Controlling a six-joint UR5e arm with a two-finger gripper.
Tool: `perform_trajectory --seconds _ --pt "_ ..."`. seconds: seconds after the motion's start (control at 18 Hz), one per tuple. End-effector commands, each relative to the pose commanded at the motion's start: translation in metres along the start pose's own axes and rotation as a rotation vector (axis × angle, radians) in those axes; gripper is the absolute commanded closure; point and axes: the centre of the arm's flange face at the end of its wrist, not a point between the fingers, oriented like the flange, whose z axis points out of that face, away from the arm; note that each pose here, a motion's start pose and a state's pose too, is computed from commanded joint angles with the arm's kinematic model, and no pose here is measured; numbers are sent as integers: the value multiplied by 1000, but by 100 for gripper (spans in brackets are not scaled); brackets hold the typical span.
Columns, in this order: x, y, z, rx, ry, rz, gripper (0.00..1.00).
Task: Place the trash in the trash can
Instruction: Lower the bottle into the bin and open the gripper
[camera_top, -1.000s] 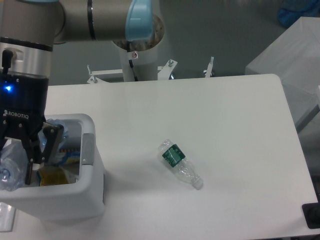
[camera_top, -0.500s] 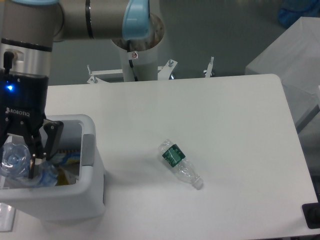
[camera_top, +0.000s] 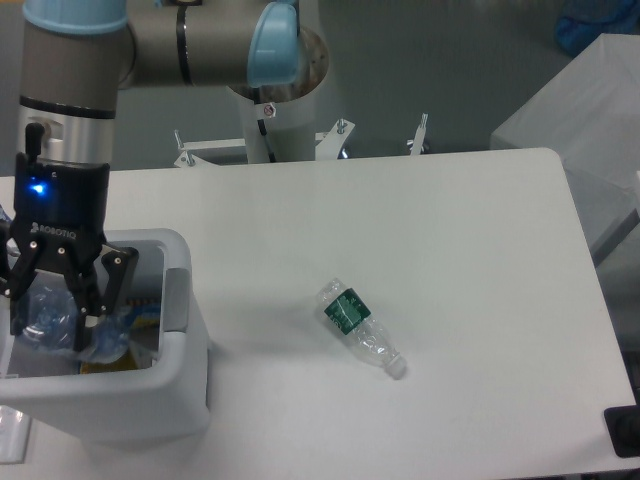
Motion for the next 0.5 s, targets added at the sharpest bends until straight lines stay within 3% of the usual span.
perform_trajectory --seconds 0.33,0.39,0.5 --pt "4 30 17 -62 14 -7 32" --pt "4 32 19 -66 15 -8 29" --pt "4 28 16 -58 13 -9 9"
